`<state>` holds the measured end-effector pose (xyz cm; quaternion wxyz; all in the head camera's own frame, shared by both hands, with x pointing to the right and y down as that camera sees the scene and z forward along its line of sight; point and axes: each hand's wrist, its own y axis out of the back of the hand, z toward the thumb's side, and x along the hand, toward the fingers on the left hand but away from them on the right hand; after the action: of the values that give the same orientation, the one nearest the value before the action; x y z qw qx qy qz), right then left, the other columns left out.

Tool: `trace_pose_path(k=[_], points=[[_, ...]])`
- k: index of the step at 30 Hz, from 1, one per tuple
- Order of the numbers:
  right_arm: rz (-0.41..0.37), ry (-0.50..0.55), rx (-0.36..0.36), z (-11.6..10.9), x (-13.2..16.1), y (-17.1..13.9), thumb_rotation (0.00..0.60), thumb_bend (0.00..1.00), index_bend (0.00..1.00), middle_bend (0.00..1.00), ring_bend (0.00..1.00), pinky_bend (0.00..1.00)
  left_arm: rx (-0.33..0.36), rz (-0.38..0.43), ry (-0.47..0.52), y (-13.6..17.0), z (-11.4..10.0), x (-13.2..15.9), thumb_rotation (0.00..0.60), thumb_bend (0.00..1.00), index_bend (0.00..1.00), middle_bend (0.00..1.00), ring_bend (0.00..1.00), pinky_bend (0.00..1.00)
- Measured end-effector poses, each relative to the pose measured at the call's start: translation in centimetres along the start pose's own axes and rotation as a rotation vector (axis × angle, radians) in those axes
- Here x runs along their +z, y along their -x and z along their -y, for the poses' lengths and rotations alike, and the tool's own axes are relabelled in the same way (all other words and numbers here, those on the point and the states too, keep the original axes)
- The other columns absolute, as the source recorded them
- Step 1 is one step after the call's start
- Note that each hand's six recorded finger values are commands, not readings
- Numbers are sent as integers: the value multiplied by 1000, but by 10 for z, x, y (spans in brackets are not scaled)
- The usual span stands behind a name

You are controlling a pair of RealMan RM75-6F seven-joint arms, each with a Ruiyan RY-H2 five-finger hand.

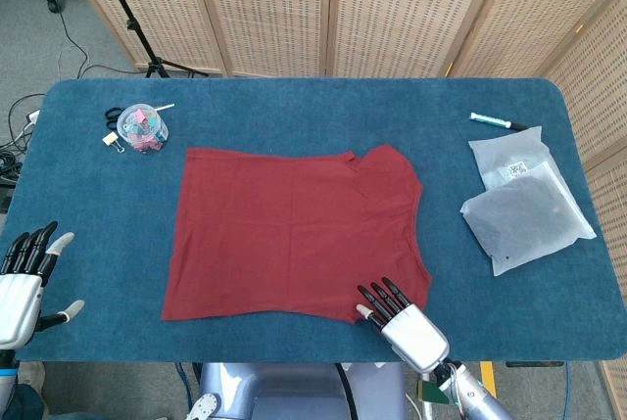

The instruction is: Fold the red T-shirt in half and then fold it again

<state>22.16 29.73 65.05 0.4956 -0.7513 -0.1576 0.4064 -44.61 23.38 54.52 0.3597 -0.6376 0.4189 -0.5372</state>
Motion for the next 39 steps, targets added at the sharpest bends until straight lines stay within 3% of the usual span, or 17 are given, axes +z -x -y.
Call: trace_pose_path(k=[7,12,17,27,39], points=[[23,-31,-19,0,-5,11,600,0,201,0,0,0,-2,-3,-1,-1,0,0,600,30,0,0,0,0],[40,-32,-23,1,-10,13,600,20,267,0,0,0,-4,-2,-2,-1,1,0,600,30,0,0,0,0],[47,-23,-31,1,-13,15,600,213,327,0,0,0,-6,-2,-5,-1,2,0,600,30,0,0,0,0],[42,-3,-45,4,-16,17,600,497,434,0,0,0,-7,-5,-7,-1,3,0,600,30,0,0,0,0],[31,-3,-70,7,-20,21,600,519,511,5,0,0,-12,-6,-14,-1,6,1,600,32,0,0,0,0]])
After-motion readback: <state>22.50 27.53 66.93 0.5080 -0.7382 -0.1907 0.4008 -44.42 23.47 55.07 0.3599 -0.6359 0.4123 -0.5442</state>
